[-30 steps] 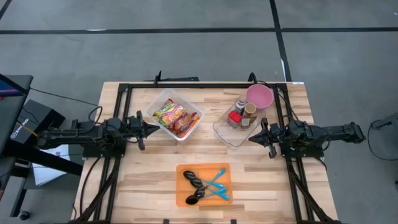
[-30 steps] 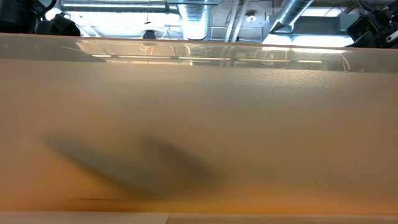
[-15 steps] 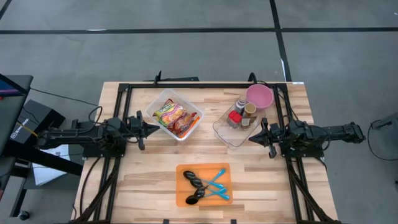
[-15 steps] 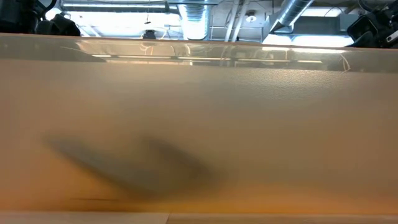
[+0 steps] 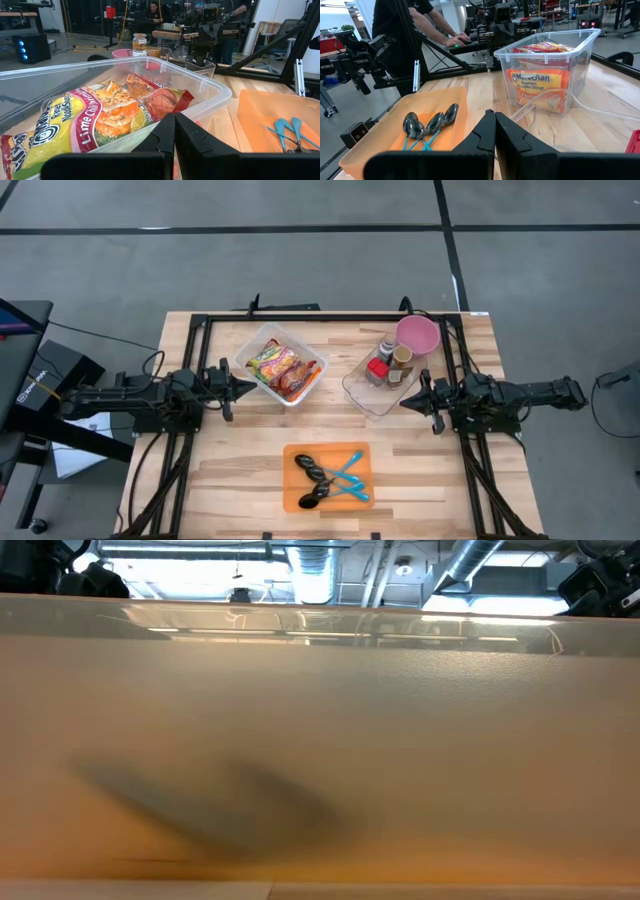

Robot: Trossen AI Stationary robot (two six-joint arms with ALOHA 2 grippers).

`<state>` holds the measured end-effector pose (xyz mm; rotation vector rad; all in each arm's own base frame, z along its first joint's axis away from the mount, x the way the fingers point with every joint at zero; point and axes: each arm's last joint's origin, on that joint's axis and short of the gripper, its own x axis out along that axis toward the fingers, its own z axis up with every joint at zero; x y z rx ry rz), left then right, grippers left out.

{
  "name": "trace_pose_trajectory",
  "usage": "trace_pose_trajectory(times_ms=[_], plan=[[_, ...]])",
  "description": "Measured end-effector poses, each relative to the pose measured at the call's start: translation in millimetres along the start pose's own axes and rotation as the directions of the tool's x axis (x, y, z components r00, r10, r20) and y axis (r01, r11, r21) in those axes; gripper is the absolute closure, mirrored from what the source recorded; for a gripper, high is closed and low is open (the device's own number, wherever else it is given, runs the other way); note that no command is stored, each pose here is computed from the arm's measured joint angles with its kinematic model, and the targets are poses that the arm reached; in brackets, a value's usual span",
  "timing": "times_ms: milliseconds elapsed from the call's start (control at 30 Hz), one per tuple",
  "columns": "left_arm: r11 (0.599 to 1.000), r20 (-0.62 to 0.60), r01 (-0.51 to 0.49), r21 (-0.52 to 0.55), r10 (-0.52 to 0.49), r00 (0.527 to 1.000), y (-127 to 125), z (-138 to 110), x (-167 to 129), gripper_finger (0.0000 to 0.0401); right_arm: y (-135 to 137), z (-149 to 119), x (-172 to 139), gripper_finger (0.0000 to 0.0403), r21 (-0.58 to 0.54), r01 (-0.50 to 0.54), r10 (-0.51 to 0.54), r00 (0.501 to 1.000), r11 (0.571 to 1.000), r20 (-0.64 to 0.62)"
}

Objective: Pick & Place Food Item
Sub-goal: Return to Home Position

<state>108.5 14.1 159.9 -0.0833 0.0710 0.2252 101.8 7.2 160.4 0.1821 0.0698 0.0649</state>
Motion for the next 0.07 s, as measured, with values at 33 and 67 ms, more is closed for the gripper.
trace_pose_trajectory(times_ms=[33, 67], plan=[[1.0, -0.001, 0.0, 0.0, 0.0, 1.0, 0.0, -0.1, 0.0, 0.0399, 0.0, 0.0, 0.0, 0.0403, 0.0, 0.0, 0.0, 1.0, 1.0, 0.0], [1.0, 0.0, 0.0, 0.0, 0.0, 1.0, 0.0, -0.1, 0.0, 0.0399, 0.0, 0.0, 0.0, 0.0403, 0.0, 0.0, 0.0, 1.0, 1.0, 0.0]])
